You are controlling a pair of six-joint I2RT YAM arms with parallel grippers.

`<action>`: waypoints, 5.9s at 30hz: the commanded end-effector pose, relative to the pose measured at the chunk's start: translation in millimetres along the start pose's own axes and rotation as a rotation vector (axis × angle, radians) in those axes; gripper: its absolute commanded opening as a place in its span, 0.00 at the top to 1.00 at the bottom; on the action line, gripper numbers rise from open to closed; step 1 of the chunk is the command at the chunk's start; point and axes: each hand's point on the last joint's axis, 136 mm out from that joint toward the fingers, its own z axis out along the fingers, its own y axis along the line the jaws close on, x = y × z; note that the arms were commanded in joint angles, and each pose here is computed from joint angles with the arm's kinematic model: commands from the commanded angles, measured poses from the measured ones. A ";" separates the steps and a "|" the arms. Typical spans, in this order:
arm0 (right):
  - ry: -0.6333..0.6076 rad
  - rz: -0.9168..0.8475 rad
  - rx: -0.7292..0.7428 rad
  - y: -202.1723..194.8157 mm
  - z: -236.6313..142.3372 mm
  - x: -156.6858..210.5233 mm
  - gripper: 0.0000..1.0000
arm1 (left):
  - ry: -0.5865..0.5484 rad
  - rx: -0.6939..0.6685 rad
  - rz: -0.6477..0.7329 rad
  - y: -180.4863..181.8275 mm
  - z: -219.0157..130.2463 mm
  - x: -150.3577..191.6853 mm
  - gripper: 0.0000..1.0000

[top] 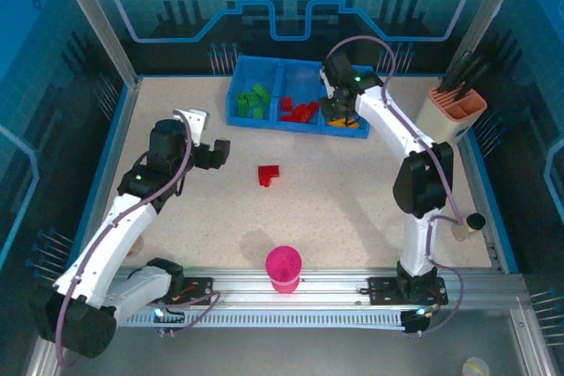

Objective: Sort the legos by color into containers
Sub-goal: Place the lego in the container, then pick up the lego from the center of the table, then place the lego in the container, then pick up the lego from the center of the table.

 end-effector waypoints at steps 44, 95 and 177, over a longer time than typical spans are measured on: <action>-0.304 0.031 -0.085 -54.0 52.2 -96.1 0.36 | 0.511 0.197 -0.019 -120.6 111.1 138.1 0.06; -0.297 0.030 -0.133 -18.8 -7.8 13.4 0.37 | 0.204 0.291 0.064 -186.7 168.2 -66.3 0.71; -0.235 -1.015 -0.533 196.6 21.5 85.0 0.08 | -0.062 -0.064 0.012 28.4 -35.1 -79.4 0.08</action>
